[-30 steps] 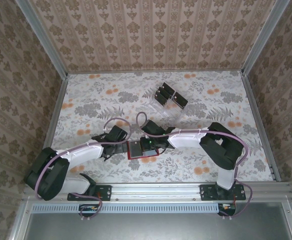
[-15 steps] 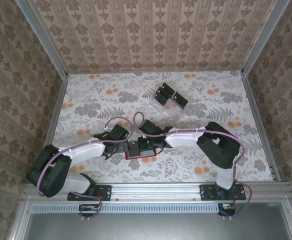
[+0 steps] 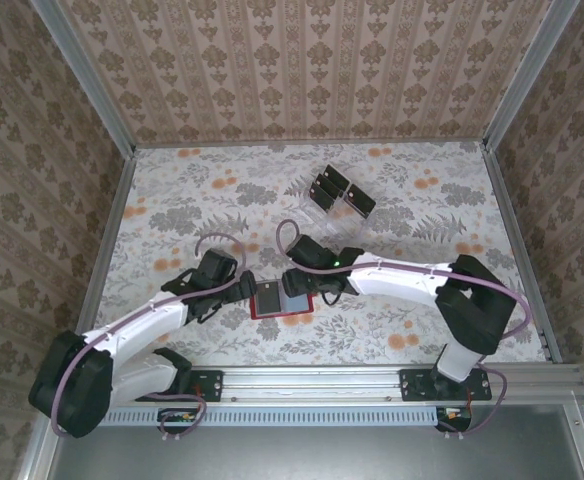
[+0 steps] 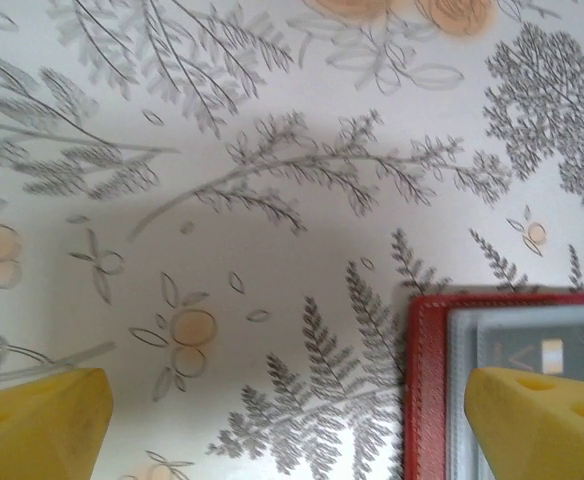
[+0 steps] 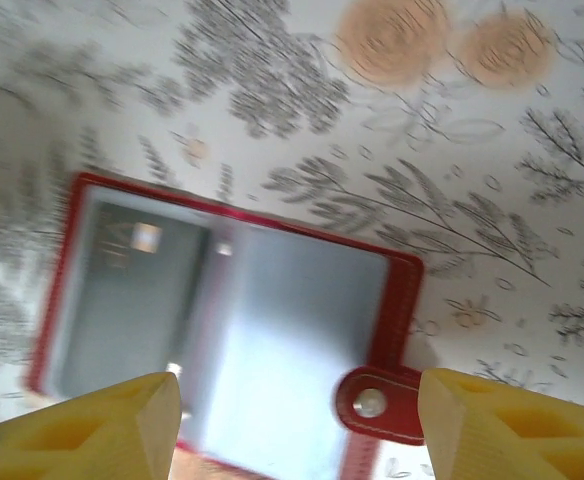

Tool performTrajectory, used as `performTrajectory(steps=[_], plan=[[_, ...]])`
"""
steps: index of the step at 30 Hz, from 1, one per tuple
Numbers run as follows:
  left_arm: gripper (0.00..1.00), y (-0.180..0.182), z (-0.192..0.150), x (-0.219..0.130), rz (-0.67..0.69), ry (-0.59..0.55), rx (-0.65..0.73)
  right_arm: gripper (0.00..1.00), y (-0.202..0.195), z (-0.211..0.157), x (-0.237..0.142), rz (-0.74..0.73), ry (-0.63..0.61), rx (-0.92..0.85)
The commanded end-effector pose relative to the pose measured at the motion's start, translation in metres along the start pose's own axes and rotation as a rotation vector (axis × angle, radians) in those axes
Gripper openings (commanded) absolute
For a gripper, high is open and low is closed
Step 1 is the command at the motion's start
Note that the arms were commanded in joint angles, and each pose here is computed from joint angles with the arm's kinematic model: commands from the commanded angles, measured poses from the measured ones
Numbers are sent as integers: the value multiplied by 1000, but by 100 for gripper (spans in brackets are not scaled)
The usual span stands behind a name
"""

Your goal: Put the credit cards into the card holder

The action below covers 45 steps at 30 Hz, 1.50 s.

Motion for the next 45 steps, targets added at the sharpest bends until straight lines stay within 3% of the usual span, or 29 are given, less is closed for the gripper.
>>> performTrajectory(steps=[1,7,11,16,19,35,45], plan=[[100,-5,-6,4,-89,51,-55,65,-1,-7,7,-117,67,-92],[100,-5,-9,11,-97,81,-65,65,4,-9,19,-186,92,-145],[100,-5,-10,13,-103,82,-73,57,-1,-11,24,-244,106,-163],[100,-7,-10,13,-121,85,-69,14,-6,-12,21,-279,93,-157],[100,-10,-10,13,-144,90,-64,1,-6,-12,19,-272,83,-143],[100,-43,-22,20,-304,133,-9,0,-31,-28,14,-20,-28,191],[100,-69,-29,20,-355,156,46,0,-30,-34,20,52,-30,256]])
Point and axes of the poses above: each hand's point on the last joint's axis, 136 mm out from that joint toward the fingers, its own x axis out along the fingers, its own y axis along the line the jaws close on, z = x × y, the point moved 8 cm from there along -x, back along the fingers, and after that the axes turned 13 degrees about -x, right-handed, at the moved point
